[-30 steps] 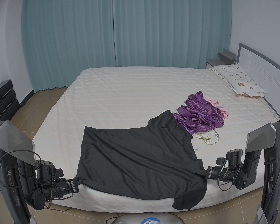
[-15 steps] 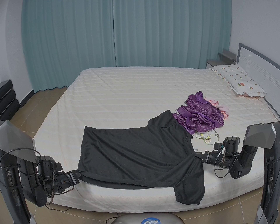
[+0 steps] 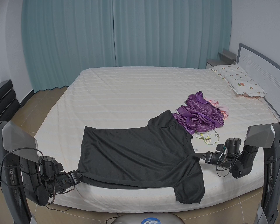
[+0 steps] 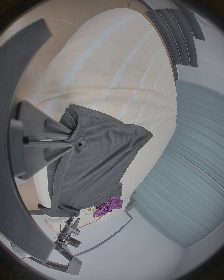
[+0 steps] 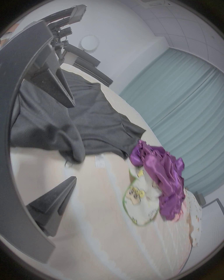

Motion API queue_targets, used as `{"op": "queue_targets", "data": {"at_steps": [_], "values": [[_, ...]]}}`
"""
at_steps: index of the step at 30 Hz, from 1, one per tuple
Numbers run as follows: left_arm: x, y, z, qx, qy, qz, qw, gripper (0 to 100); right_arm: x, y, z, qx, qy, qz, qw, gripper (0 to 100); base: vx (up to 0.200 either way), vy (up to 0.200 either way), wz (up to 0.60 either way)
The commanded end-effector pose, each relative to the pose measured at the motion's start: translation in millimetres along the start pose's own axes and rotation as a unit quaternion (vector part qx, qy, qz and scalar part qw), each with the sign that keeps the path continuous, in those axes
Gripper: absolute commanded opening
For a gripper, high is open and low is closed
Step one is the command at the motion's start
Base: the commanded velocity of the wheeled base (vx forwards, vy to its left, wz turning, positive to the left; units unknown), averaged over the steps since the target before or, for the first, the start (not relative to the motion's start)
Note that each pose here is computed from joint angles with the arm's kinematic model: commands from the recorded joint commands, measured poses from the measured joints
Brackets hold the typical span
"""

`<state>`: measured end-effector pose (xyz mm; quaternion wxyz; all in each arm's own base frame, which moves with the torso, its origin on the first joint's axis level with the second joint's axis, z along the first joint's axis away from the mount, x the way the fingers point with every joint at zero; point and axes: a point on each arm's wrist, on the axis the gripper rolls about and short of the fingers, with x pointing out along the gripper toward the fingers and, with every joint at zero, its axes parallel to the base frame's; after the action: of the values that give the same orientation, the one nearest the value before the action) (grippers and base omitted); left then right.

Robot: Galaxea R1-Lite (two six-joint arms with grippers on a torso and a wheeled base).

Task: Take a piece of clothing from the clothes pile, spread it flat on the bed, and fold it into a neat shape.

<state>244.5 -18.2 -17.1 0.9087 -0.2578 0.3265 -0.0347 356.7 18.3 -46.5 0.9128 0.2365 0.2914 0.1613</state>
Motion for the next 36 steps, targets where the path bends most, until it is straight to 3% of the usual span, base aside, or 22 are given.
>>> {"op": "queue_targets", "data": {"at_steps": [1,7,12,36], "values": [[1.6,1.4,-0.8,-0.002,0.002,0.002,1.0,0,-28.5,-2.5,-0.1,0.018,0.003,-0.014,0.9997,100,0.0,0.0,0.0],[1.6,1.4,-0.8,-0.002,0.002,0.003,1.0,0,-48.0,3.5,-24.7,0.008,0.04,-0.004,0.9992,100,0.0,0.0,0.0],[0.9,1.5,-0.4,-0.002,0.001,0.003,1.0,0,-56.2,14.6,-51.6,-0.032,0.09,0.007,0.9955,100,0.0,0.0,0.0],[0.1,1.5,-0.7,-0.002,0.001,0.003,1.0,0,-56.4,30.3,-79.2,-0.085,0.148,0.028,0.985,100,0.0,0.0,0.0]]}}
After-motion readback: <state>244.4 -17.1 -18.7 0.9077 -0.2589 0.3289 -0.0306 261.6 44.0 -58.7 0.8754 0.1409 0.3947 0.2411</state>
